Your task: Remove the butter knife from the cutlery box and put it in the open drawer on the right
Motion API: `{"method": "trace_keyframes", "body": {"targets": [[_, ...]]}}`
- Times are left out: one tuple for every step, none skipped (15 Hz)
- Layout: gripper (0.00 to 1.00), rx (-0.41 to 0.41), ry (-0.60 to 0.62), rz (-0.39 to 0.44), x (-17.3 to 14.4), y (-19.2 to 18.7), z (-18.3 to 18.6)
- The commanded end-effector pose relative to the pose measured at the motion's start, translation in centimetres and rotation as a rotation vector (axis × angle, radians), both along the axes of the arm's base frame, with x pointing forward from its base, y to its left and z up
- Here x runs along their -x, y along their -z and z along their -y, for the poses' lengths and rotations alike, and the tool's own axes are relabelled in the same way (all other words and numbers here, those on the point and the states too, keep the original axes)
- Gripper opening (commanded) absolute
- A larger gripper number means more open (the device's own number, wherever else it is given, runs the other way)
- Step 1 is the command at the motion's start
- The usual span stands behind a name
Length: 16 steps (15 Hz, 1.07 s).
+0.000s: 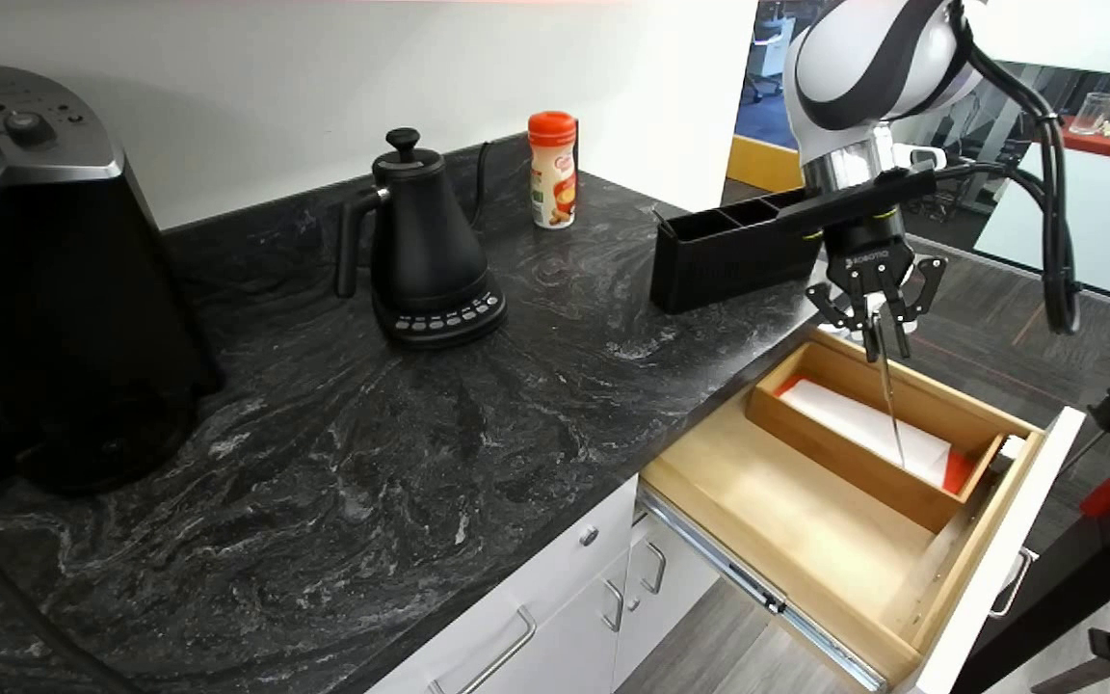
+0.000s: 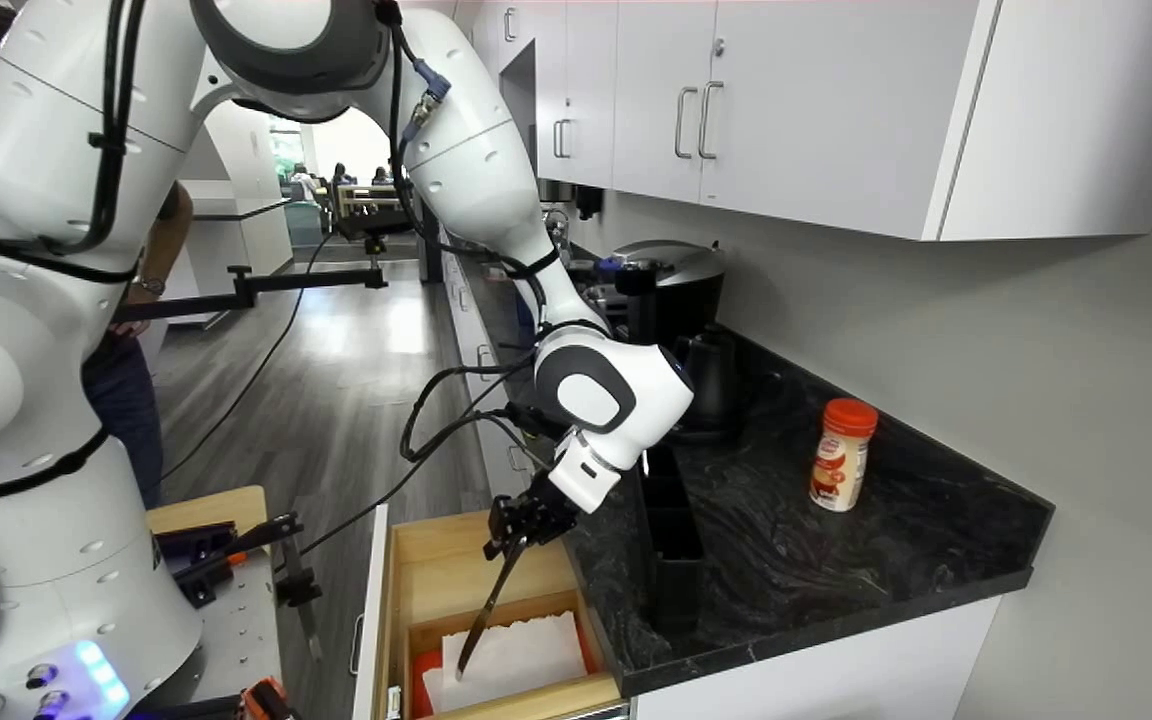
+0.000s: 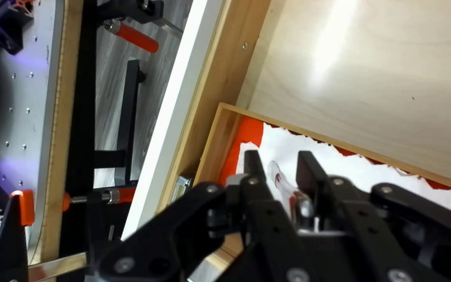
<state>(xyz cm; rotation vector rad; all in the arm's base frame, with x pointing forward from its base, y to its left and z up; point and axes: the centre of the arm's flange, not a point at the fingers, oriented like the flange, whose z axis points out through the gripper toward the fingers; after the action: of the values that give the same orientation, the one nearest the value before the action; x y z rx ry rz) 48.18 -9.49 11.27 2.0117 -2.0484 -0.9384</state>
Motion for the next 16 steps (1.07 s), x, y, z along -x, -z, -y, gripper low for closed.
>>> {"method": "trace_keyframes", "body": {"targets": [[0.61,0.0,0.03,-0.011,0.35,-0.34,-0.01],[0.68,0.0,0.031,-0.011,0.43,-0.33,-0.05],[0.74,0.0,0.032,-0.012,0.49,-0.31,-0.08],[0.8,-0.001,0.031,-0.012,0.51,-0.32,-0.08],[0.87,-0.001,0.031,-0.012,0.53,-0.3,-0.06],[0.93,-0.001,0.031,-0.012,0.53,-0.3,-0.04],[0.99,-0.002,0.031,-0.01,0.52,-0.28,0.01],[1.0,-0.001,0.031,-0.008,0.48,-0.32,0.05],[1.0,-0.001,0.03,-0.006,0.45,-0.35,0.1],[1.0,0.001,0.03,-0.005,0.44,-0.45,0.15],[1.0,0.002,0.03,-0.005,0.46,-0.49,0.19],[1.0,0.002,0.029,-0.005,0.55,-0.46,0.17],[1.0,0.002,0.028,-0.005,0.54,-0.46,0.23],[1.0,0.002,0.027,-0.005,0.52,-0.46,0.27],[1.0,0.002,0.027,-0.005,0.51,-0.44,0.32],[1.0,0.001,0.025,-0.003,0.49,-0.51,0.36]]}}
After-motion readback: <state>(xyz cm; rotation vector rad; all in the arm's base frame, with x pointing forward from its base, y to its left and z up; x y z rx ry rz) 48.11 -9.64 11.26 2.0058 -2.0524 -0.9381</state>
